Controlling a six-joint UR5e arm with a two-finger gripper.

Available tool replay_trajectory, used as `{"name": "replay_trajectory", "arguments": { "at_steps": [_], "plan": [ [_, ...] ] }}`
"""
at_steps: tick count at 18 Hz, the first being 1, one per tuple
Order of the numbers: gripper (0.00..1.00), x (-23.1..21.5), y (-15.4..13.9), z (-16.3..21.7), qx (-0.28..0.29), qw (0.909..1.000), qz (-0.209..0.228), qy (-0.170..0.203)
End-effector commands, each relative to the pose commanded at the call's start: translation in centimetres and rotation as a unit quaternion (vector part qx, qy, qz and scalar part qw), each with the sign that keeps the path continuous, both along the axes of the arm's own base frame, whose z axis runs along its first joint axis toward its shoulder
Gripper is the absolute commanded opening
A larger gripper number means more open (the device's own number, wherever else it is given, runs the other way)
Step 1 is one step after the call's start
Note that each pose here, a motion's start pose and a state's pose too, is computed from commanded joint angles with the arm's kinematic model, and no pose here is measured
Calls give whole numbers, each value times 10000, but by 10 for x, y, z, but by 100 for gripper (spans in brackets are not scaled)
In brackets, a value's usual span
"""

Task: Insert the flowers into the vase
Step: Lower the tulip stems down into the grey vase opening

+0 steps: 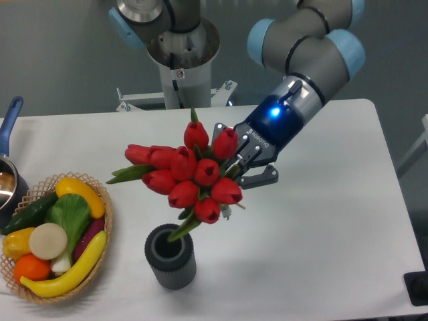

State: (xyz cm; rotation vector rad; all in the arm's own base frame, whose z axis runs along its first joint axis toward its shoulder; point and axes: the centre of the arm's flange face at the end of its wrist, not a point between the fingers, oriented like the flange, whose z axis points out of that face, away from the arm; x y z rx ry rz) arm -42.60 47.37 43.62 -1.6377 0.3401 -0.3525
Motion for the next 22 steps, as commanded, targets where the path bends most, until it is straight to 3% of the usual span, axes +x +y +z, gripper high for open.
{"name": "replay_trajectory", "arguments": {
  "at_steps": [14,22],
  "plan": [
    [17,15,45,-21,225,9982,-479,-282],
    [18,19,55,-36,157,9976,-558,-387]
  ]
}}
